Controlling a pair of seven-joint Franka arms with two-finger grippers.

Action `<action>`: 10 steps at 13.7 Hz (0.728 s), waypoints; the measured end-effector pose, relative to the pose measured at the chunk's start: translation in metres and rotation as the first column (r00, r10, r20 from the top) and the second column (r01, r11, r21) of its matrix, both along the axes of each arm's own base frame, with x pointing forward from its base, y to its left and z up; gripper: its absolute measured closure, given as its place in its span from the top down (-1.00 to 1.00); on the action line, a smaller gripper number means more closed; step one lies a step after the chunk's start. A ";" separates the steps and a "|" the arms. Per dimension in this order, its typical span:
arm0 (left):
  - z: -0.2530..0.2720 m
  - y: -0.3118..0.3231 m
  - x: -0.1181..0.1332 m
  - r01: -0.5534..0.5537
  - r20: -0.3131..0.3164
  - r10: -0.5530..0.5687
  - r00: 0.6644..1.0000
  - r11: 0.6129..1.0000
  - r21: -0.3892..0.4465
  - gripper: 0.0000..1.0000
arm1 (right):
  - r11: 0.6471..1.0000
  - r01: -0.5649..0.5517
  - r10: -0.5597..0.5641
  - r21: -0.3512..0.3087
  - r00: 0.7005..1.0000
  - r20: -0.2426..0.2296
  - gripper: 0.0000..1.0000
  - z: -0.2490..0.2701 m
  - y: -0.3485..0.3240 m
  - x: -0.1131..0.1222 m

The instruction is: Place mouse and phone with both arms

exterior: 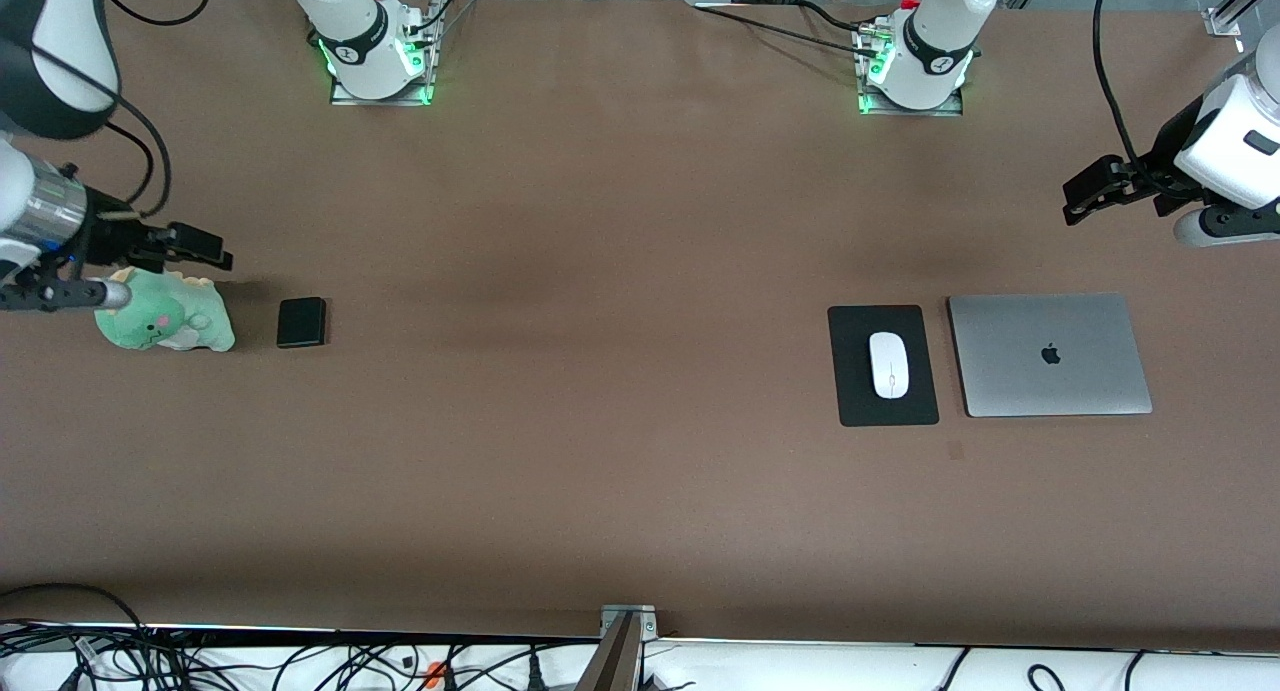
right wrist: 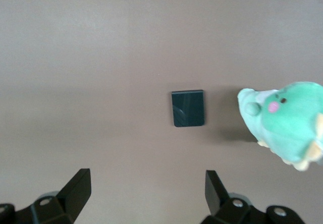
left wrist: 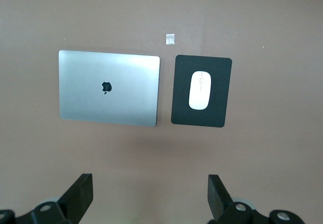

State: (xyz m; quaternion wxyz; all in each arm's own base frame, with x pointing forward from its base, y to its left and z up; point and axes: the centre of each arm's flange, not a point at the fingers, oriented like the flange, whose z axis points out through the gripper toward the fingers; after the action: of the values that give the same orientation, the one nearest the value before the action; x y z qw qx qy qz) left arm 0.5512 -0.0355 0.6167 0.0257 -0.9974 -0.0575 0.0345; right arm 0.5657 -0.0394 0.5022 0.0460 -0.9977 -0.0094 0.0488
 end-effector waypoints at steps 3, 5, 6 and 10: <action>0.000 0.000 0.000 0.000 0.000 0.000 1.000 1.000 0.000 1.00 | 1.000 0.024 -0.024 -0.018 1.000 -0.008 1.00 0.046 -0.003 -0.023; 0.000 0.000 0.000 0.000 0.000 0.000 1.000 1.000 0.000 1.00 | 0.999 0.049 -0.049 -0.023 0.999 -0.009 1.00 0.080 -0.003 -0.030; 0.000 0.000 0.000 0.000 0.000 0.000 1.000 1.000 0.000 1.00 | 0.998 0.057 -0.058 -0.026 0.998 -0.005 1.00 0.091 -0.001 -0.031; 0.000 0.000 0.000 0.001 0.000 -0.001 1.000 1.000 0.000 1.00 | 0.992 0.111 -0.113 -0.066 0.993 -0.023 1.00 0.096 0.002 -0.033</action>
State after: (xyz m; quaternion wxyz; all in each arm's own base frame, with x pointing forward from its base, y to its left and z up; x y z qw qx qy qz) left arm 0.5511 -0.0359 0.6166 0.0256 -0.9974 -0.0572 0.0346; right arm 0.5322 -0.0376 0.5977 0.0168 -0.9969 0.0488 0.0597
